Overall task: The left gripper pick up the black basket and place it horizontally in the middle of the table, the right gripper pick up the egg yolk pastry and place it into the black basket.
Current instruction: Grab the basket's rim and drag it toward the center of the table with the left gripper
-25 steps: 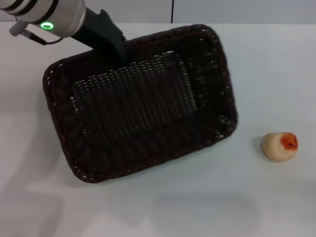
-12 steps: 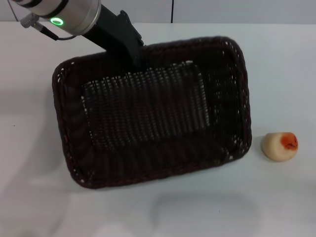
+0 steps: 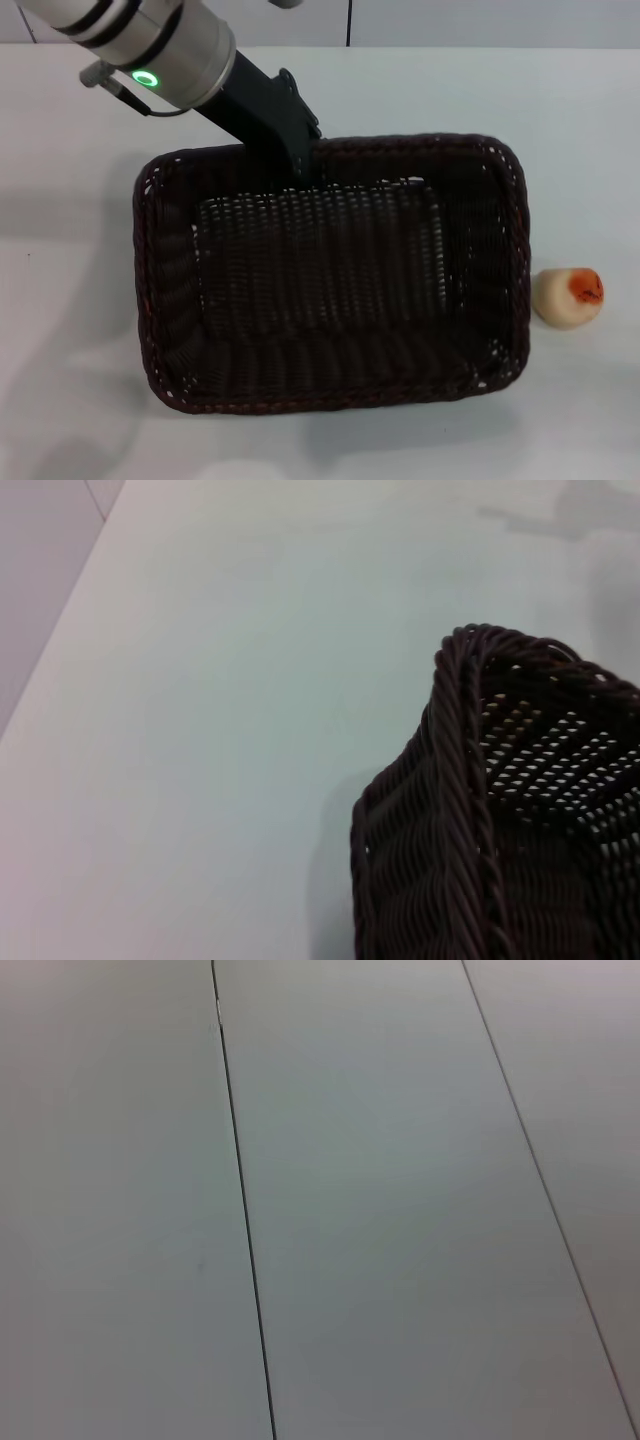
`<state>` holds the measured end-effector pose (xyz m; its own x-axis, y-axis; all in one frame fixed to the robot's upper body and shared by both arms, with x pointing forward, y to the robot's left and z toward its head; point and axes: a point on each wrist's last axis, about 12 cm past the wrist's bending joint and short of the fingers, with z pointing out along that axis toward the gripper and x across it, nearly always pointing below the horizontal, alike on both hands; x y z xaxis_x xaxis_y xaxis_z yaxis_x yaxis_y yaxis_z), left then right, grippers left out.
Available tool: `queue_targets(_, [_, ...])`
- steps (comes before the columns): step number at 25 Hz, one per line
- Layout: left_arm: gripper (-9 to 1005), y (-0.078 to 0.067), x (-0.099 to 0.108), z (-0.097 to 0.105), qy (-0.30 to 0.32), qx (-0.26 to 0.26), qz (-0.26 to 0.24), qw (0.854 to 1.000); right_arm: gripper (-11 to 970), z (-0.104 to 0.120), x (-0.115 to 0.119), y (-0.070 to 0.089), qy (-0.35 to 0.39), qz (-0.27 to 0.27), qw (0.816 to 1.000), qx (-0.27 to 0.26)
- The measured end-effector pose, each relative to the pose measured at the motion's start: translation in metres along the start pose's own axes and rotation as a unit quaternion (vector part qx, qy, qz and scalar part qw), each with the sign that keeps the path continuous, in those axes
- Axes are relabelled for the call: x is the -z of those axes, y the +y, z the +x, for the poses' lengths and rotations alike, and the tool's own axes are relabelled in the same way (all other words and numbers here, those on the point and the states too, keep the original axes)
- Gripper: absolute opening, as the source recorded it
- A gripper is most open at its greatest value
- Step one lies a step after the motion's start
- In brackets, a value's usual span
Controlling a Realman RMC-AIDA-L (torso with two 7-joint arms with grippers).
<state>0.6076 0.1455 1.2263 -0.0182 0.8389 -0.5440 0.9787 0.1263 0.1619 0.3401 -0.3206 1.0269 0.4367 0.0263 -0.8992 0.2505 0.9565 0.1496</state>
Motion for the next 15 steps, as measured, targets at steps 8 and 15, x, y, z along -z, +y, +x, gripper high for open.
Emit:
queue_targets(8, [210,0.002,-0.018,-0.002,0.008,-0.002,-0.005,1.000,754,0.000,-0.001,0.001,-0.001,-0.002,1.000,-0.001])
queue_targets(15, [215,0.006,-0.029,-0.006,0.012,-0.005,-0.008,1.000,753,0.000,-0.001,0.001,-0.001,-0.002,1.000,0.000])
